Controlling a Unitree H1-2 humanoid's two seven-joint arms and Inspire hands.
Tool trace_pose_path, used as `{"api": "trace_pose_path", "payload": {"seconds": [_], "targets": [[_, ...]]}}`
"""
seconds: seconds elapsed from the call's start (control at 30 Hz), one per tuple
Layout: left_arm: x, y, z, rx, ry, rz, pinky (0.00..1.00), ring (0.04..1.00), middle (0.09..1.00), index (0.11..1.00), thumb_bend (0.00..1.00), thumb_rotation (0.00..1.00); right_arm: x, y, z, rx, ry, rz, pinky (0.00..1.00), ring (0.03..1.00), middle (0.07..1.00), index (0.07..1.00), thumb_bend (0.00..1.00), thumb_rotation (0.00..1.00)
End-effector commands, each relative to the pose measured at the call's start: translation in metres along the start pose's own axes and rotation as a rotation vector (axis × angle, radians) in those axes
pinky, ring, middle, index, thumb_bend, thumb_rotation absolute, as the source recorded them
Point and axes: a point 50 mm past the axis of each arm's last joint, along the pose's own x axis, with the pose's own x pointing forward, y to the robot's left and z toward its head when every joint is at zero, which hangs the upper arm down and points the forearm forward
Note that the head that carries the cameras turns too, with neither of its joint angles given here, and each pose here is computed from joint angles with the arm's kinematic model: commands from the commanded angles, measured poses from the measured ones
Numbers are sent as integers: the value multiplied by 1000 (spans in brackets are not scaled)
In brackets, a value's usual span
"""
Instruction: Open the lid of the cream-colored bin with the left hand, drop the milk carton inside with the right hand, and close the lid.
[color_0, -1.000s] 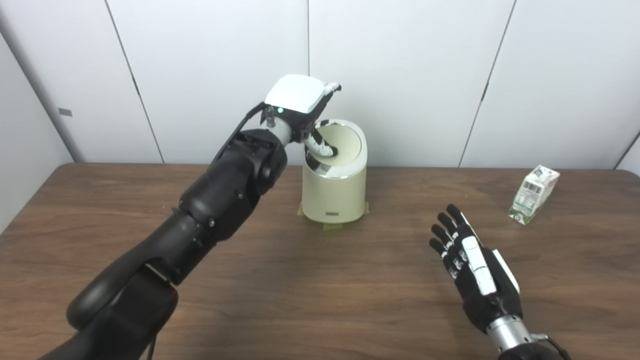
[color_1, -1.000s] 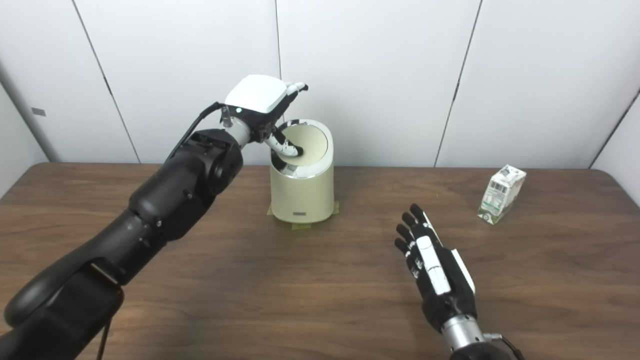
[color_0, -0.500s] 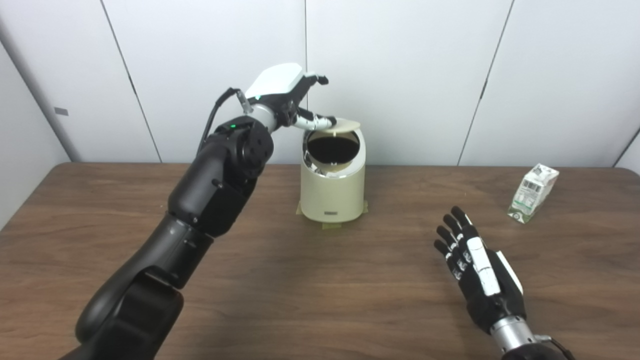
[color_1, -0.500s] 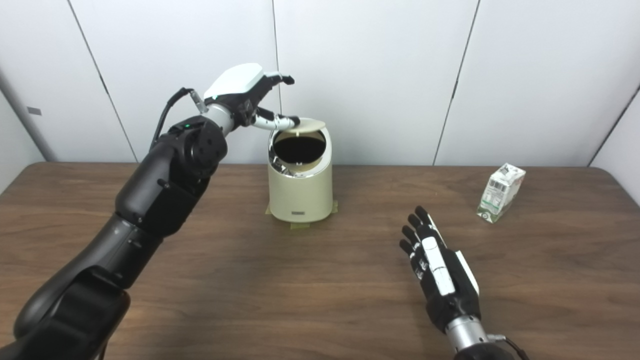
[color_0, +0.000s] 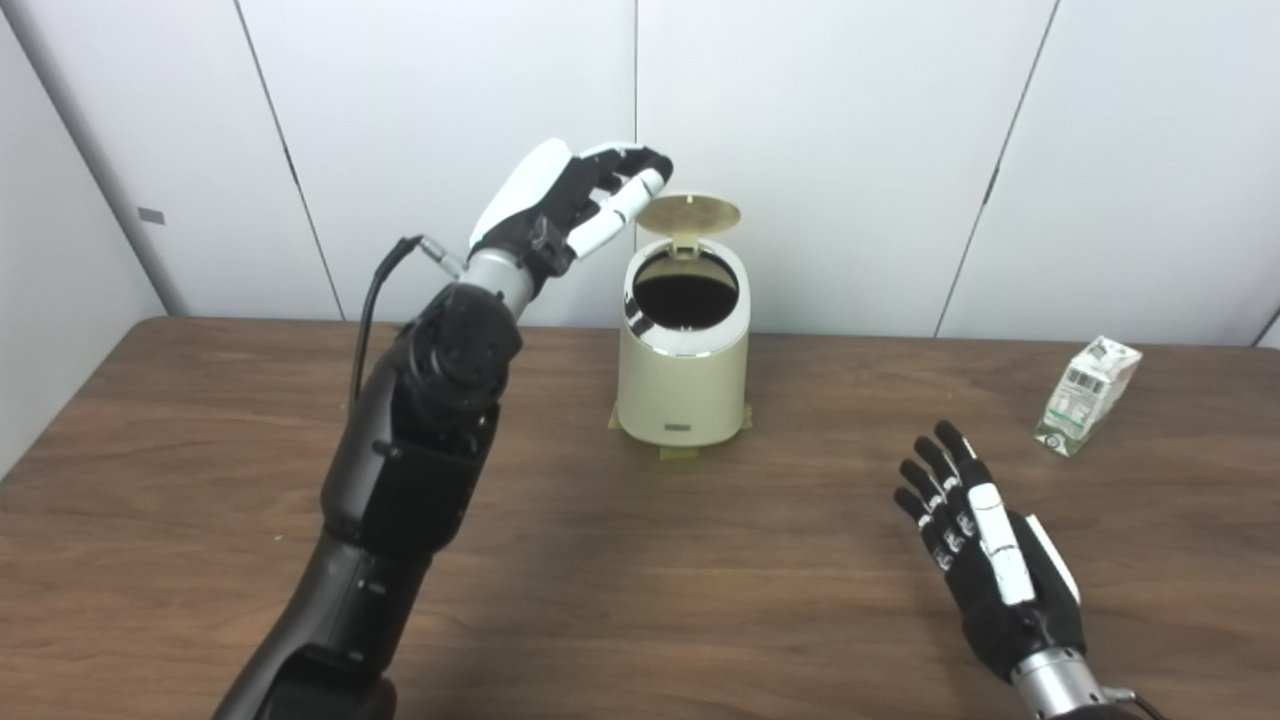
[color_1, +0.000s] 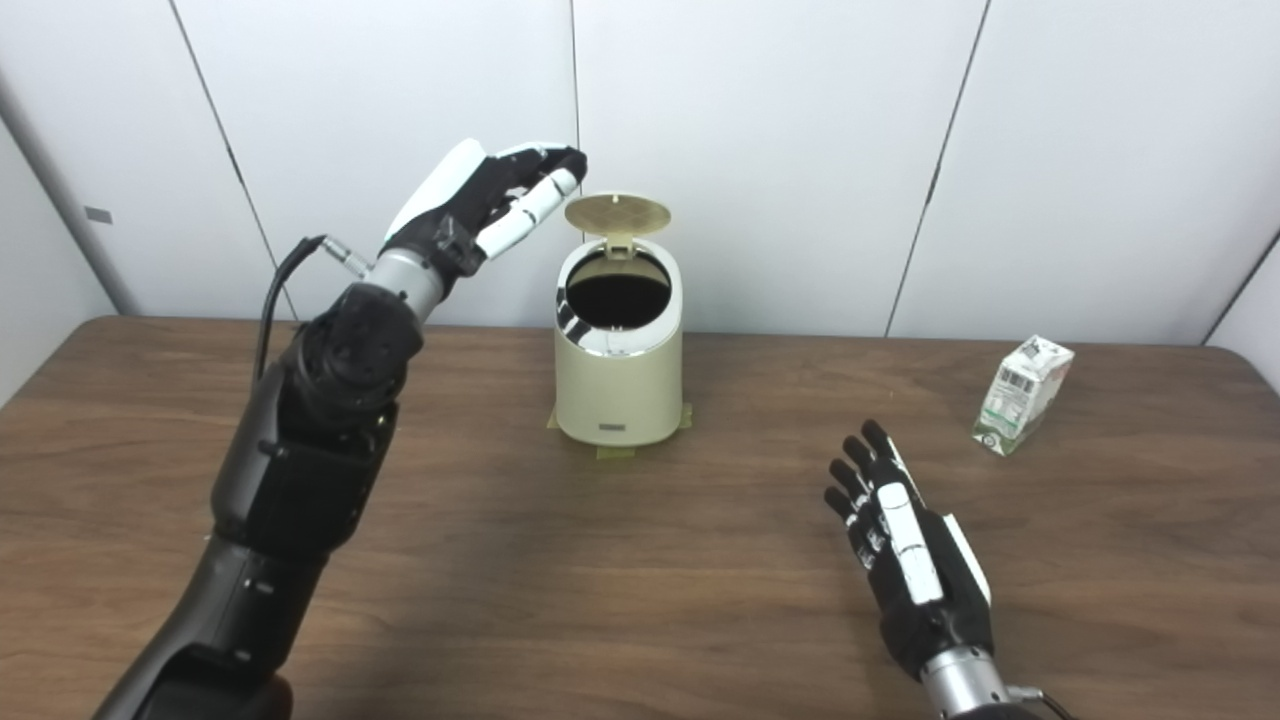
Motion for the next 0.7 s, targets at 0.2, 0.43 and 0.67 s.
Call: {"api": "trace_pose_path", "payload": {"seconds": [0.2,0.43,0.67], "targets": [[-53,-17,-22,-249,8,121,843,872,876,900,579,1000,7,-2,15,6,-110,-13,974,971,979,980,625,705],[-102,-33,-51,-413,54,214,866,901,915,947,555,1000,14,-8,13,90,-139,-49,963,965,966,951,700,549],[-139,-45,-73,-498,100,200,919,934,952,989,487,1000,16,-16,22,-20,-172,-41,932,952,966,932,661,402]]}}
